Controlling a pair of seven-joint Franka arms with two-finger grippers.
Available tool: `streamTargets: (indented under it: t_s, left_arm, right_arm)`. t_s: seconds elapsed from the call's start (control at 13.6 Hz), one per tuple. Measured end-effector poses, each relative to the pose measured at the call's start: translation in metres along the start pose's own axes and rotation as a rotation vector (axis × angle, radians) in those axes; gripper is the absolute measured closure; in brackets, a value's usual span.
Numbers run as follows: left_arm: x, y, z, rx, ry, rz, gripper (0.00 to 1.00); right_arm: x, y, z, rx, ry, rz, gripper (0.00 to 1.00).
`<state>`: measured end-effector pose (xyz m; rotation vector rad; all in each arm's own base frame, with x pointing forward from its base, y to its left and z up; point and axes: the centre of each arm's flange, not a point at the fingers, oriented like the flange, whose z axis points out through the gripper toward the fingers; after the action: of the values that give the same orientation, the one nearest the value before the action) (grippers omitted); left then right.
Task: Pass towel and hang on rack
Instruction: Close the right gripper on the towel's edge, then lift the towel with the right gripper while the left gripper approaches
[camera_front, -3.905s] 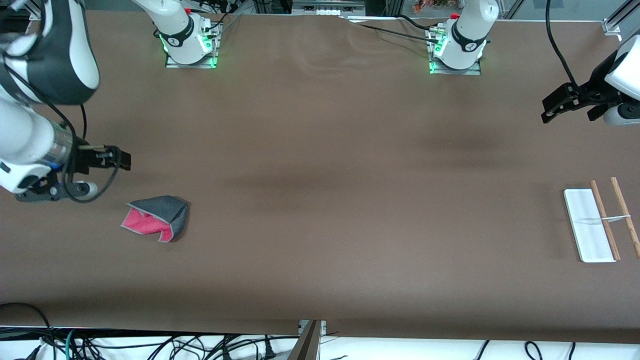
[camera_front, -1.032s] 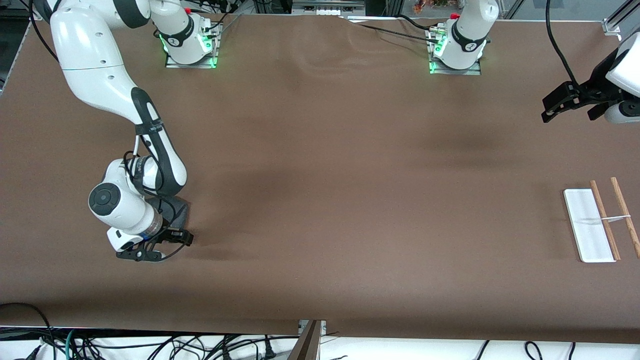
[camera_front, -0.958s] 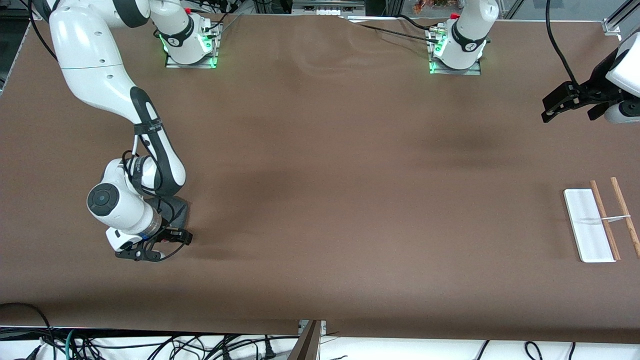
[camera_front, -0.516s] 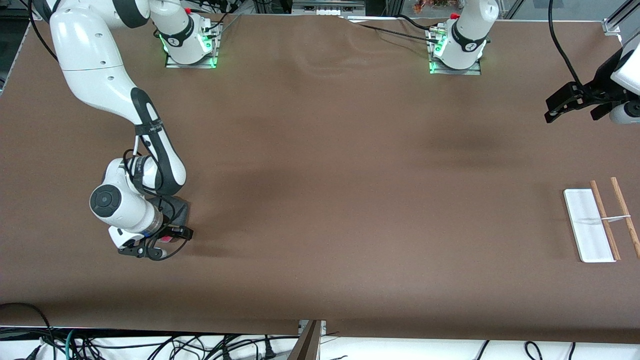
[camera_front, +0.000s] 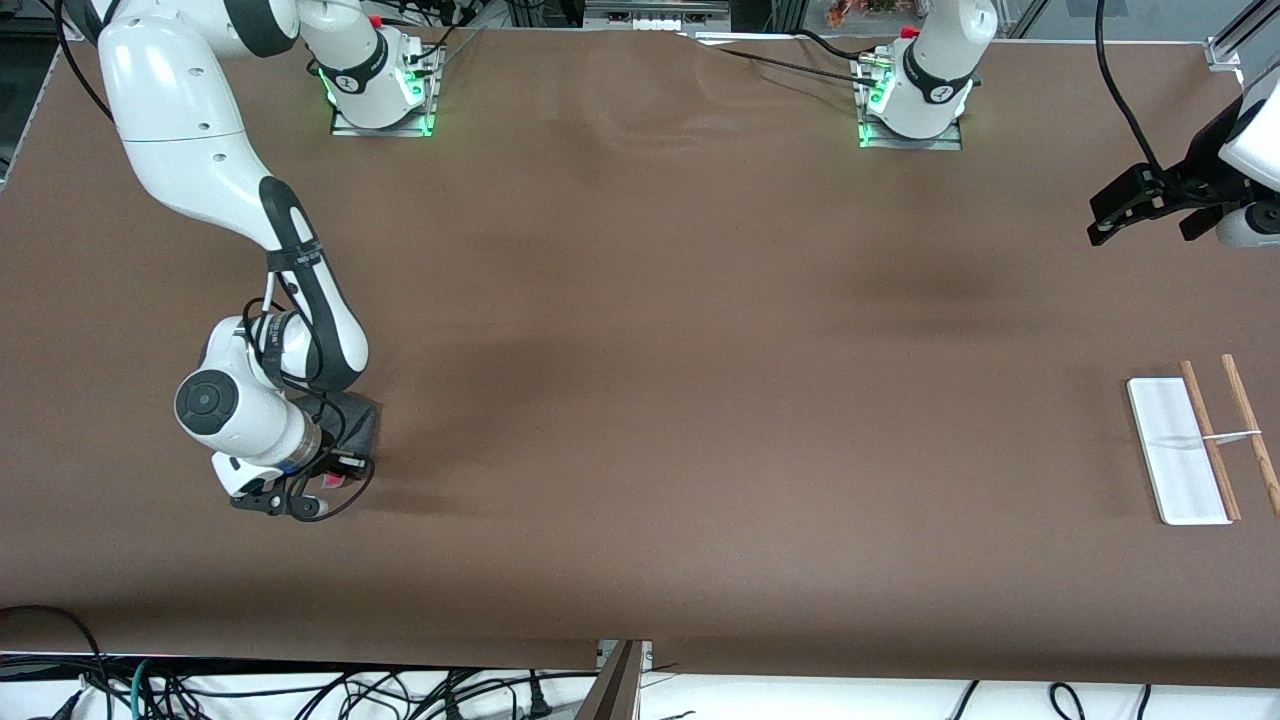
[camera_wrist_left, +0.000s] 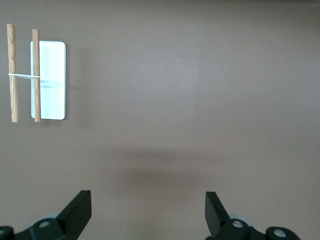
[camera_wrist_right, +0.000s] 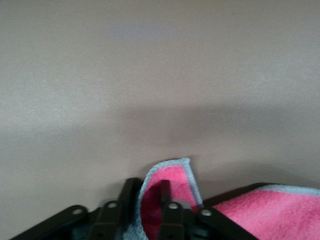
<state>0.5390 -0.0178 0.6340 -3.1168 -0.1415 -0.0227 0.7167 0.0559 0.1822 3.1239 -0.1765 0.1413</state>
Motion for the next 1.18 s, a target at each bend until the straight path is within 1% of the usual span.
streamTargets:
  t_s: [0.07,0.15,0.29,0.37,0.52,0.59,0.81,0.96,1.18]
  left_arm:
    - [0.0,0.0,0.0,0.0,0.0,0.0,0.0]
    - [0.0,0.0,0.0,0.0,0.0,0.0,0.0]
    - [0.0,0.0,0.0,0.0,0.0,0.0,0.0]
    - [0.0,0.0,0.0,0.0,0.0,-0.001,0.0]
    - [0.0,-0.001,0.0,0.0,0.0,-0.001,0.0]
    - [0.0,-0.001,0.0,0.0,0.0,-0.002,0.0]
    - [0.0,-0.003,0.0,0.0,0.0,-0.005,0.0]
    - [0.0,-0.003,0.0,0.0,0.0,-0.006,0.0]
    - [0.0,-0.004,0.0,0.0,0.0,-0.007,0.0]
  right_arm:
    - [0.0,0.003,0.0,-0.004,-0.003,0.0,0.92]
    - [0.0,0.004,0.0,-0.007,-0.012,-0.003,0.98]
    - [0.0,0.003,-0.007,-0.011,-0.052,-0.03,0.98]
    - [0.003,0.0,-0.02,-0.011,-0.069,-0.044,0.98]
    - [0.015,-0.01,-0.067,0.0,-0.08,-0.077,0.98]
    - [0.019,-0.021,-0.094,0.013,-0.076,-0.115,0.98]
    - [0.021,-0.073,-0.177,0.071,-0.038,-0.242,0.98]
    - [0.008,-0.127,-0.221,0.125,-0.015,-0.323,0.98]
    - [-0.026,-0.206,-0.277,0.195,0.039,-0.444,0.98]
